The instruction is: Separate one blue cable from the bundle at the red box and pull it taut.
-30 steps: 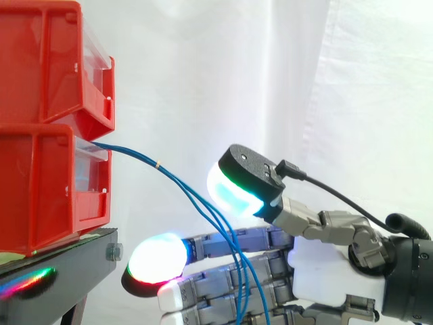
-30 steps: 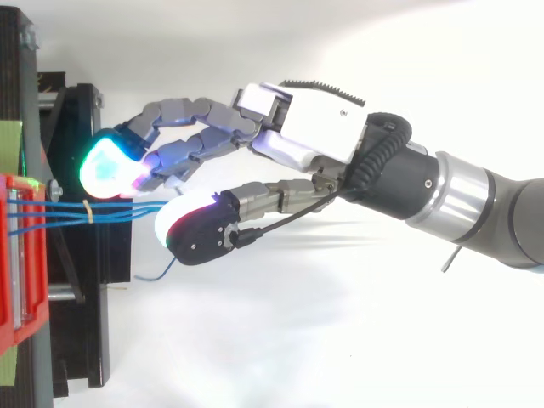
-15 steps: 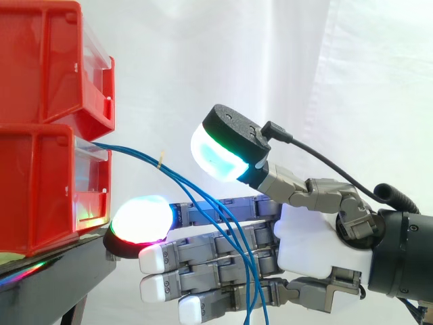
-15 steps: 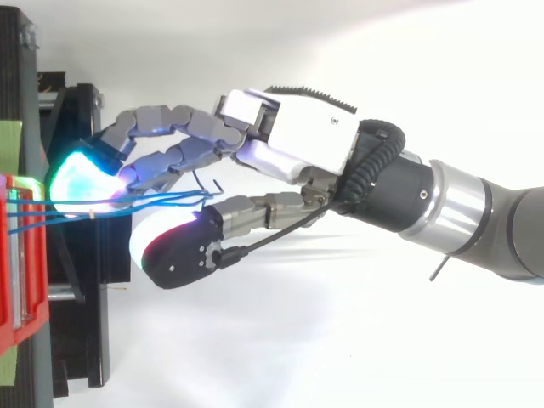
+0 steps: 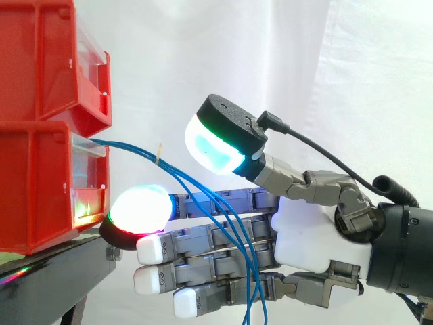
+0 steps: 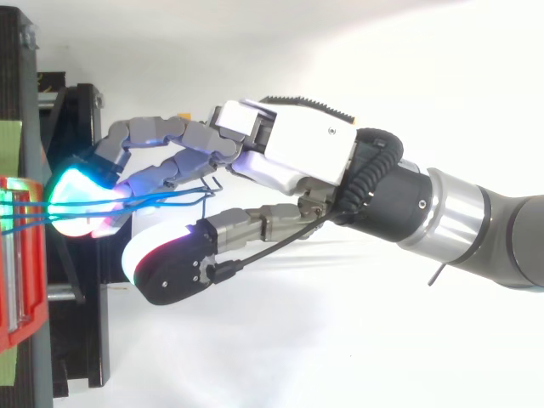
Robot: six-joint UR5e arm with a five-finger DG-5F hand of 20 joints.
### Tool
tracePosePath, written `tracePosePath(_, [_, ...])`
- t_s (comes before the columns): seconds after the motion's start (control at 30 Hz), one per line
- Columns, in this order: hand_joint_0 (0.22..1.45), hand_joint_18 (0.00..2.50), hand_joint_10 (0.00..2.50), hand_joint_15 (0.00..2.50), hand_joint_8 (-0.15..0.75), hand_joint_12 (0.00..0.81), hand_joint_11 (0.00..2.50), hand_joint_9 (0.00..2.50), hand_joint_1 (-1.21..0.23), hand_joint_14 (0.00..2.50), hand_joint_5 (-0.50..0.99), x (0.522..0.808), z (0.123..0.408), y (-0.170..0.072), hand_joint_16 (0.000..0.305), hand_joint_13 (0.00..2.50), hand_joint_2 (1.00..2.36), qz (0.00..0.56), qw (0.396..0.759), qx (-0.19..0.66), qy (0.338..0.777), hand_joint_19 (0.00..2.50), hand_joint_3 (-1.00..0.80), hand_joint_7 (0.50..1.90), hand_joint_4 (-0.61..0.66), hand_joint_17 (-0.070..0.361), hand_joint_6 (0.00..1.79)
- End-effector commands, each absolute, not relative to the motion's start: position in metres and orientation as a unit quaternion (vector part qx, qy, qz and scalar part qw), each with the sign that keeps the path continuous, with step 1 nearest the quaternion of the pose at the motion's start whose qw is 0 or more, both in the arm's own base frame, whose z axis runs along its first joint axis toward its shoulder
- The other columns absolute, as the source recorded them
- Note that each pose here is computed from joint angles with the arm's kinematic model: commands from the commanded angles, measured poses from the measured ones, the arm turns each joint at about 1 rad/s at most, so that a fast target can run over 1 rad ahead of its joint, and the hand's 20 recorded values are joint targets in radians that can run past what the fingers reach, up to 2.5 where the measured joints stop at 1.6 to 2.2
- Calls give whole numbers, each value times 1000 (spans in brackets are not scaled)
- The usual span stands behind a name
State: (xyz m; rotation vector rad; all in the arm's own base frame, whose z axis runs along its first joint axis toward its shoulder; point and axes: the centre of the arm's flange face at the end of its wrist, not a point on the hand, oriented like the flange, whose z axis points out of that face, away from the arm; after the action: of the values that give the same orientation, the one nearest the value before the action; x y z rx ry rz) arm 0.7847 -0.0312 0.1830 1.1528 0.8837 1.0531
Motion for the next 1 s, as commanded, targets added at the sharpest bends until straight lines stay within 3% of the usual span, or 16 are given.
tracePosePath(0.0, [591, 610, 17, 431, 274, 323, 543, 712, -658, 19, -143, 784, 182, -31, 49, 742, 1005, 458, 623, 502, 387, 725, -442, 1081, 193, 110, 502])
tracePosePath(0.97, [605, 645, 20, 481, 278, 326, 606, 752, -665, 20, -134, 782, 179, -47, 49, 809, 1006, 468, 605, 512, 391, 750, -408, 1187, 133, 110, 500])
